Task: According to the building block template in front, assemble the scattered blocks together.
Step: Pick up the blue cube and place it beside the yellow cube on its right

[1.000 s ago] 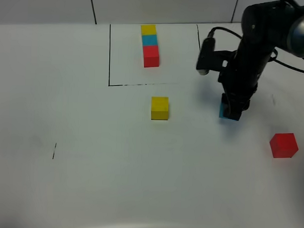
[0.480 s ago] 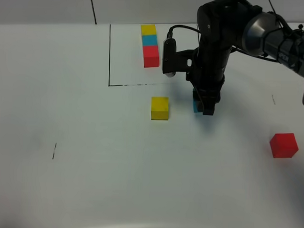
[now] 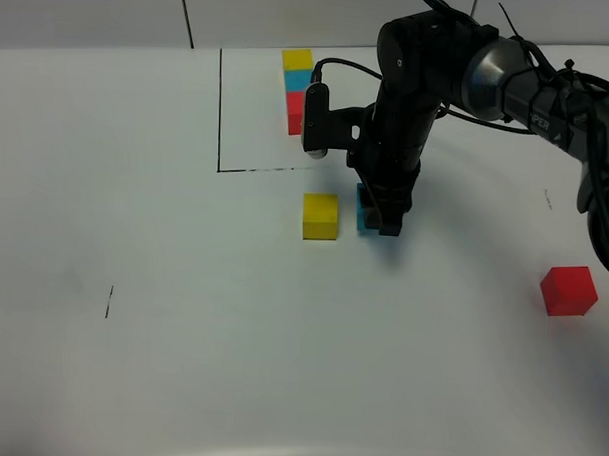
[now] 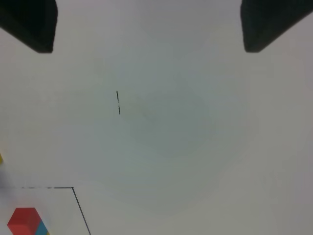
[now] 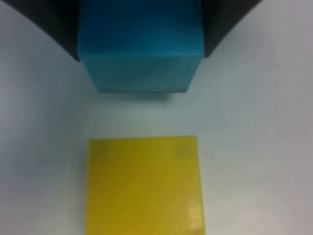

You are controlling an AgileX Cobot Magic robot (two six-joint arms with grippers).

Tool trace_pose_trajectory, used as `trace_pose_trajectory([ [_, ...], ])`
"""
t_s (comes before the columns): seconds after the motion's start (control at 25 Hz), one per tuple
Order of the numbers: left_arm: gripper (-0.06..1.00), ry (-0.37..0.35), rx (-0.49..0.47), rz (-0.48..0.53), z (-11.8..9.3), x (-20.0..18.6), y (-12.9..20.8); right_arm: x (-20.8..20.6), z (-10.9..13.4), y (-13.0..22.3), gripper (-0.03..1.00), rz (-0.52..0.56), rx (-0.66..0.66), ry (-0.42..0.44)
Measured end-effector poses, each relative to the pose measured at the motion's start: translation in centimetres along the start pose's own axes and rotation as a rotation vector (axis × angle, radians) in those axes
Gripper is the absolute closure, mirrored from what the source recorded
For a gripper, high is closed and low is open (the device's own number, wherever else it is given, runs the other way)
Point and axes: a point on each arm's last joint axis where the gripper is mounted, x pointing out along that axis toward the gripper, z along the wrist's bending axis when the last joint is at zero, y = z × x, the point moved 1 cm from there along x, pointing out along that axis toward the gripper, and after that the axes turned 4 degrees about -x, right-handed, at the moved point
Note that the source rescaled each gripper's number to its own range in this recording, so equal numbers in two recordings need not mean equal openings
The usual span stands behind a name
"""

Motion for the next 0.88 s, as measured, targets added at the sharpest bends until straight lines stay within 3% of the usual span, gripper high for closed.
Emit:
trace_pose_trajectory([
  [0.88, 0.32, 0.000, 0.000, 0.000, 0.0, 0.0, 0.0, 2.5, 0.1, -0.8, 0.97, -0.050, 0.030, -0.025],
])
